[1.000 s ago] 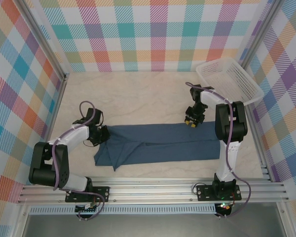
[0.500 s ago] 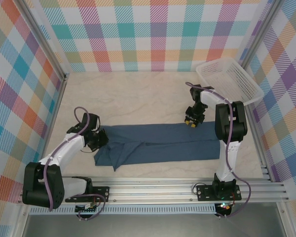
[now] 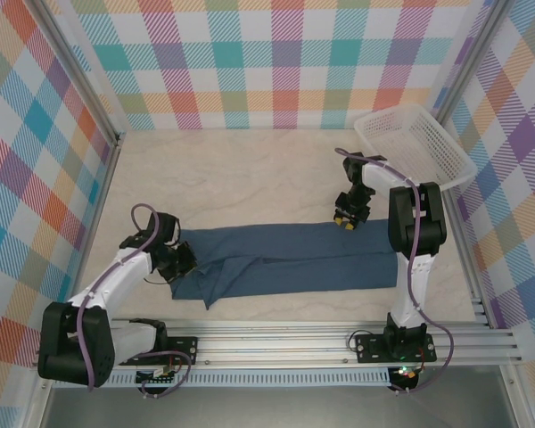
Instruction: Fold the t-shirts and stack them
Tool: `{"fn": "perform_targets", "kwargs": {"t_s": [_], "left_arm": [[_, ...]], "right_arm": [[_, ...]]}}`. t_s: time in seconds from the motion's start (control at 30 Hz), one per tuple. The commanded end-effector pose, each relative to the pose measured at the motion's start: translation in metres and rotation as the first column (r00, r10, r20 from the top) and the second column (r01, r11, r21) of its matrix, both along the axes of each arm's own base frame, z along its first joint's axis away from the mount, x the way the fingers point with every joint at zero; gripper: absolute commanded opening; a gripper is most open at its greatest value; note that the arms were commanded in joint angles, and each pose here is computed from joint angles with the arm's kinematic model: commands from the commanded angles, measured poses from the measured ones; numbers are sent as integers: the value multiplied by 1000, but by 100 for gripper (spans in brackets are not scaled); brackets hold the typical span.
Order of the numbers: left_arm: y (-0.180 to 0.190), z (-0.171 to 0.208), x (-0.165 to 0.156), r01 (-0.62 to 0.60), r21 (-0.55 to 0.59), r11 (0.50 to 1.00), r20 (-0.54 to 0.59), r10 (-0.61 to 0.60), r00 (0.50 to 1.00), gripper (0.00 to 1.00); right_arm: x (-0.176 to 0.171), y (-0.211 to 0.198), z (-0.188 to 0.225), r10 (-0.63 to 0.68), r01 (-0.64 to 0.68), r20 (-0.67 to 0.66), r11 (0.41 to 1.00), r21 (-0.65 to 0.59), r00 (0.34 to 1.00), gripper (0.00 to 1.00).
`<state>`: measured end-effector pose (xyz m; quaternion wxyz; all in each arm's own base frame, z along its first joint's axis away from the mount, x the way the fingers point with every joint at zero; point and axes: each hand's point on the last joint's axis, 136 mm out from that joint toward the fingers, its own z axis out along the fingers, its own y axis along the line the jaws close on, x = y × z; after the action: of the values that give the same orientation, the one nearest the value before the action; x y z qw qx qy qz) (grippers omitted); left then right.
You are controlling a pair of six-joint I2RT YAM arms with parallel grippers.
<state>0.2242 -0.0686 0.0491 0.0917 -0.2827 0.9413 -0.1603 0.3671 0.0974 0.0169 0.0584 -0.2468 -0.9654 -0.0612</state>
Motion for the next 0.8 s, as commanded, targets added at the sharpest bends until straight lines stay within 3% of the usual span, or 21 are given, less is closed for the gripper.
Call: {"fn": "perform_targets", "kwargs": {"t_s": [0.0,0.13,0.33,0.6,0.77], "left_arm": [[1,8,5,-12,12,1000,9,12,1000,17],[-4,12,0,-28,-31,999,31,29,999,32],[-8,19,-9,-111,-104,988,57,117,991,40],[-20,7,3,-130,-141,982,35,136,990,36],[-22,2,12,-133,-138,982,35,139,990,25]], "right_arm": [[-8,-4,-20,20,-22,-55,999,-31,998,27],[-7,-3,-19,20,-21,-53,999,-28,998,27],[-6,-3,-20,15,-16,-53,1000,-27,998,27],[-6,-3,-21,20,-22,-57,999,-31,998,27],[-6,-3,-22,18,-20,-58,999,-29,998,27]]}}
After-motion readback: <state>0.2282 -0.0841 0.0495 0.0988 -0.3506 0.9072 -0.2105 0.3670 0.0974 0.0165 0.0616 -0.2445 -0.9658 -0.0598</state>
